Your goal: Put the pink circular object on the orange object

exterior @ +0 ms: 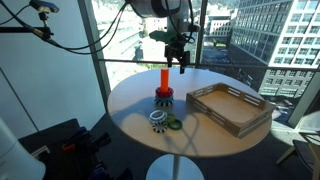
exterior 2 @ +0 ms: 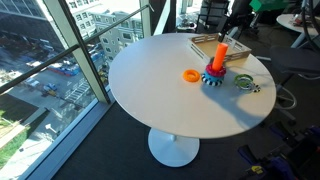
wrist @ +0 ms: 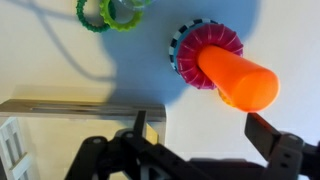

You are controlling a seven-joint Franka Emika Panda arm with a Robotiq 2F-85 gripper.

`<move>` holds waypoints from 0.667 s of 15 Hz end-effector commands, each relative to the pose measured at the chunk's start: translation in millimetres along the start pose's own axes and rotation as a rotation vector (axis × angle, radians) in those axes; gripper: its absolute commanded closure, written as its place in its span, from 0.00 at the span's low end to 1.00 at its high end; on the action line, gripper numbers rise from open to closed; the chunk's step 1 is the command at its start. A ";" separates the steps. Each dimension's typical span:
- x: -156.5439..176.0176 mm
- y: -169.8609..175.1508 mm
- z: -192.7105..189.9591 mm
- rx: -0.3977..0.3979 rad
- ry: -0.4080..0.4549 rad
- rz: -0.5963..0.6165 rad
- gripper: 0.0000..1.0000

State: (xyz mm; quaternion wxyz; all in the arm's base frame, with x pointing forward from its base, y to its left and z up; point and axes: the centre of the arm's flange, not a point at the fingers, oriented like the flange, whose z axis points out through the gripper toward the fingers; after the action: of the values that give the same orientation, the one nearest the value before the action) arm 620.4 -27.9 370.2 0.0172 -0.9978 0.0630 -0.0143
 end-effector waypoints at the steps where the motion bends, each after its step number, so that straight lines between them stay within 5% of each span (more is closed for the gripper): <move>1: -0.3 -8.1 -10.0 0.017 0.008 -0.025 0.00; 10: -29.9 -35.5 -26.6 0.030 -0.116 -0.114 0.00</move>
State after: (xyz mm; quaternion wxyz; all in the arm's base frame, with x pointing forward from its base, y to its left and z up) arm 608.0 3.2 382.3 0.0387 -0.9989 0.0172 0.0219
